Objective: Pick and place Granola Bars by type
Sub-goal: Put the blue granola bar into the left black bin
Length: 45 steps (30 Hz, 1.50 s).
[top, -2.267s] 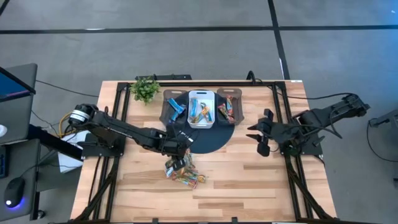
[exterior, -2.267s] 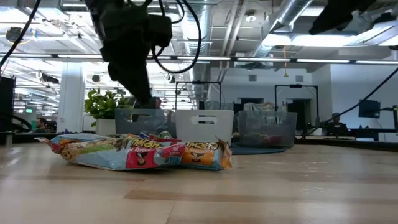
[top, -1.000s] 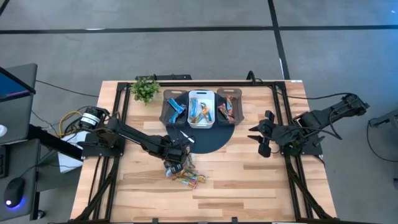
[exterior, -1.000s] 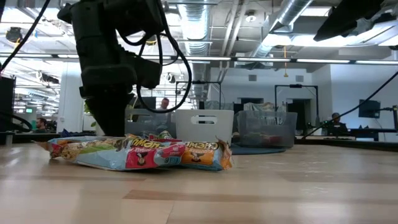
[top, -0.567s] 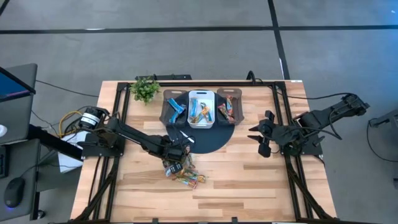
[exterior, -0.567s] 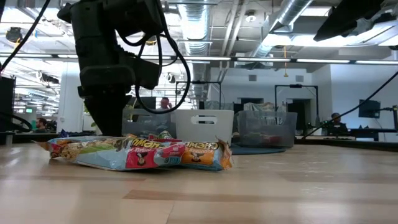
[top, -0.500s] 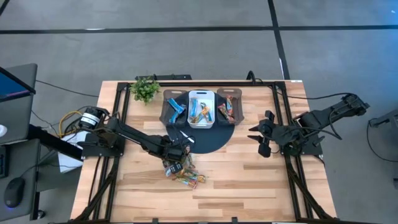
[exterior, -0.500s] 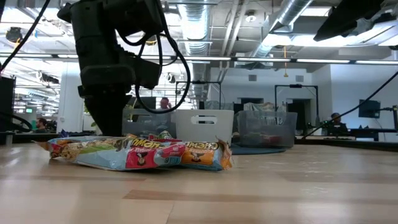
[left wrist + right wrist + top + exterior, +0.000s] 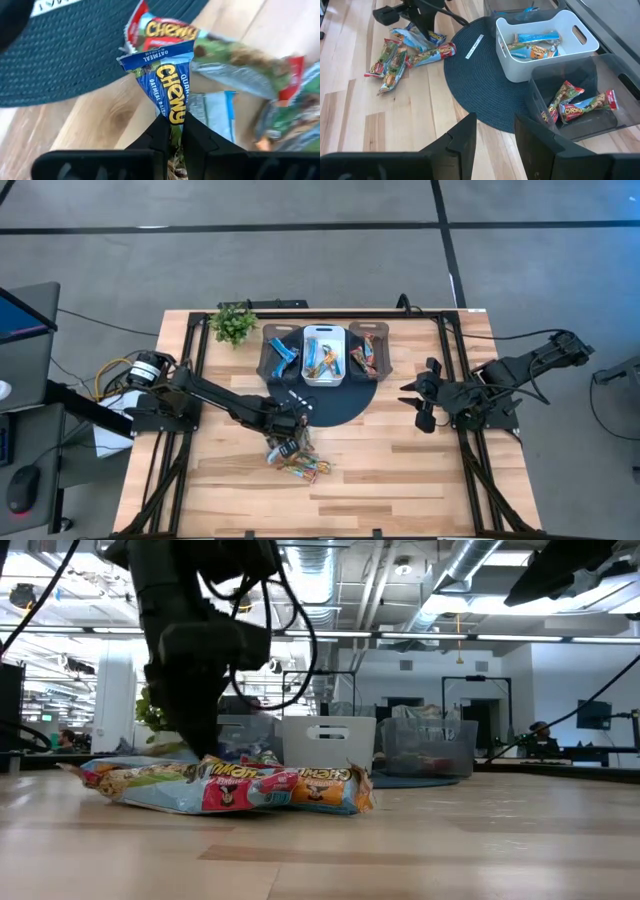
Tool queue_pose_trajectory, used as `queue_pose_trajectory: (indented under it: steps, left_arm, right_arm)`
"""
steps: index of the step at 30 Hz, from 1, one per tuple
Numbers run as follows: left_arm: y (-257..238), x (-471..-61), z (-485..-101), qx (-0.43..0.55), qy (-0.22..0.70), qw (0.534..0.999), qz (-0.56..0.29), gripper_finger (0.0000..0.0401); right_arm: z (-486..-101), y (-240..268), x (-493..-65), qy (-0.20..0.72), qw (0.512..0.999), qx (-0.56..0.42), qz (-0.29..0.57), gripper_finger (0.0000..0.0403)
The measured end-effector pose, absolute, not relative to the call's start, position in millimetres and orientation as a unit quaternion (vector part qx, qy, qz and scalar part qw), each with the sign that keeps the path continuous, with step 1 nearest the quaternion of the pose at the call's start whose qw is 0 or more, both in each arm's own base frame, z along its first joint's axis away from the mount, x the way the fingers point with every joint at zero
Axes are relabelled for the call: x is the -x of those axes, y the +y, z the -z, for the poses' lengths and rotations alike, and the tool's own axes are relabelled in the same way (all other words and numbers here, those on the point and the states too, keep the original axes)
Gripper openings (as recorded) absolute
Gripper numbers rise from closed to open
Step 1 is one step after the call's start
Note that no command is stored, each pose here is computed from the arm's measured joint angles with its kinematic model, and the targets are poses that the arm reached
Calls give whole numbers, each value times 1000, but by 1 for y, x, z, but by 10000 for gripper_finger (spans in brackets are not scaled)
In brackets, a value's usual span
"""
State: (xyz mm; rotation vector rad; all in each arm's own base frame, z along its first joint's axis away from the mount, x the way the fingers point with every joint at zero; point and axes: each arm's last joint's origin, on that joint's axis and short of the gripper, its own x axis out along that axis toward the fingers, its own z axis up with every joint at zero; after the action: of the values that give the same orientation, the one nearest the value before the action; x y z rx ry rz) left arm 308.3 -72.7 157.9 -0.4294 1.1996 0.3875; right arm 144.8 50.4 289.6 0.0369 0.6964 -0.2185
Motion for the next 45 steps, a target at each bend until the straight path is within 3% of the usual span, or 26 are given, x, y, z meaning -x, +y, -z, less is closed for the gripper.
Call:
queue_pose_trajectory:
  steps: [10,17,21,25,31,39,45]
  left_arm:
    - [-66,-313,-202,191,539,794,-208,18]
    - [-31,-300,-257,167,425,821,-343,18]
    - [7,-290,-275,174,355,804,-444,19]
    - [49,-286,-275,197,352,775,-487,24]
    - [88,-297,-258,221,384,772,-456,26]
    - [103,-300,-243,204,422,761,-449,29]
    - [103,-300,-243,183,432,765,-441,75]
  right_arm:
    - [-290,50,-145,340,934,-14,107,124]
    - [-290,49,-145,335,934,-8,120,124]
    - [-290,49,-145,331,935,-4,129,124]
    - [-290,49,-145,331,935,-5,129,124]
    - [-290,49,-145,331,935,-9,131,124]
    - [-290,49,-145,331,934,-21,133,124]
    - [-290,49,-145,330,934,-21,134,124]
